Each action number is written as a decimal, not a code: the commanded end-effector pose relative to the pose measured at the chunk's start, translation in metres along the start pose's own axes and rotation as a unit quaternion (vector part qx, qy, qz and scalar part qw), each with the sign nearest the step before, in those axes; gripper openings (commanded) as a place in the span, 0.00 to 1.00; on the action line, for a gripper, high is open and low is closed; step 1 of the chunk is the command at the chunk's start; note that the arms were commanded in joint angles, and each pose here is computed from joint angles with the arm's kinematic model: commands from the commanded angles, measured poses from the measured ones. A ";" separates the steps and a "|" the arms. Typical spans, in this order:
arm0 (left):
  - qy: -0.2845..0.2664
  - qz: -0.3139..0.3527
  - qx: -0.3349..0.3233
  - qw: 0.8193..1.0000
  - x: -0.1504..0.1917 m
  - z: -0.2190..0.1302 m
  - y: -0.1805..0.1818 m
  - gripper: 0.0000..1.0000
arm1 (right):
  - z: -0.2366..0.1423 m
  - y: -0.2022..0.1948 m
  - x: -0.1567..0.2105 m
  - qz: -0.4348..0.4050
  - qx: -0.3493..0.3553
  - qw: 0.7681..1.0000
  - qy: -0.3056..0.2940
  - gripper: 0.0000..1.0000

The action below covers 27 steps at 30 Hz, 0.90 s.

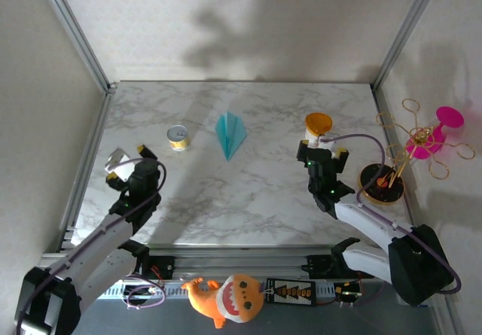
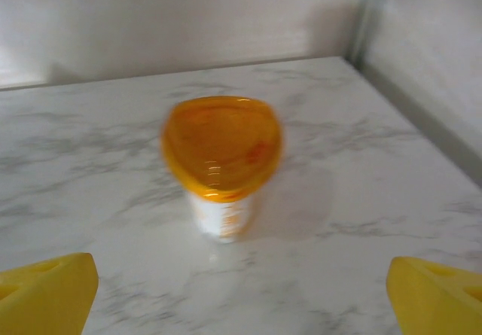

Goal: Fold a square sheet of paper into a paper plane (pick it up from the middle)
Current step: Reset both arms

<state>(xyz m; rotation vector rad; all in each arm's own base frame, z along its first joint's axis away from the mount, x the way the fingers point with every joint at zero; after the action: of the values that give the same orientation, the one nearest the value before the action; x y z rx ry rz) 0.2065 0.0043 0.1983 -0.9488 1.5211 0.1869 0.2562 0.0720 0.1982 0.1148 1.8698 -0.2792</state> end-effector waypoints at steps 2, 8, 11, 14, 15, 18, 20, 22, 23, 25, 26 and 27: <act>-0.070 -0.012 -0.019 0.997 -0.006 0.005 0.020 1.00 | 0.008 -0.028 0.007 -0.002 0.056 0.998 -0.042 0.99; -0.059 0.022 0.031 0.998 0.012 0.018 0.029 0.99 | 0.014 -0.046 0.033 -0.010 0.035 0.997 -0.069 0.99; -0.053 0.023 0.086 0.995 0.021 0.023 0.030 1.00 | 0.014 -0.048 0.039 -0.005 -0.002 0.995 -0.098 0.99; -0.055 0.038 0.146 0.987 0.022 0.023 0.022 0.99 | 0.017 -0.048 0.041 -0.007 -0.021 0.993 -0.113 0.99; -0.057 0.040 0.162 0.984 0.022 0.022 0.021 1.00 | 0.018 -0.047 0.042 -0.010 -0.026 0.993 -0.117 0.99; -0.055 0.038 0.202 0.977 0.023 0.025 0.018 0.99 | 0.023 -0.048 0.043 -0.012 -0.036 0.991 -0.130 0.99; -0.049 0.039 0.222 0.973 0.025 0.027 0.016 1.00 | 0.024 -0.047 0.042 -0.017 -0.043 0.989 -0.140 0.99; -0.047 0.036 0.243 0.968 0.027 0.028 0.013 0.99 | 0.028 -0.048 0.042 -0.018 -0.054 0.988 -0.146 0.99; -0.047 0.036 0.251 0.966 0.026 0.029 0.011 1.00 | 0.030 -0.048 0.042 -0.018 -0.060 0.987 -0.145 0.99; -0.044 0.041 0.262 0.963 0.028 0.032 0.007 1.00 | 0.034 -0.049 0.045 -0.015 -0.071 0.987 -0.144 0.99; -0.041 0.045 0.266 0.962 0.030 0.034 0.006 1.00 | 0.036 -0.049 0.046 -0.015 -0.075 0.987 -0.144 0.99; -0.037 0.049 0.268 0.961 0.033 0.036 0.004 1.00 | 0.038 -0.049 0.047 -0.015 -0.080 0.987 -0.141 0.99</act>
<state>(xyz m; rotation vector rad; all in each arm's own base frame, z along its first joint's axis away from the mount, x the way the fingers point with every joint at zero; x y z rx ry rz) 0.2278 0.0196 0.1461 -0.5180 1.5135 -0.0524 0.2614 0.0103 0.1394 -0.0200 1.6836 -0.2082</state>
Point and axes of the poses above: each hand's point on the last joint's axis, 136 mm out from that joint toward the fingers, its own z axis out along the fingers, its own y axis along the line the jaws close on, x = y × z, the point moved 9 cm from there along -z, back along the fingers, and after that the axes turned 7 degrees about -z, right-handed, at the moved point
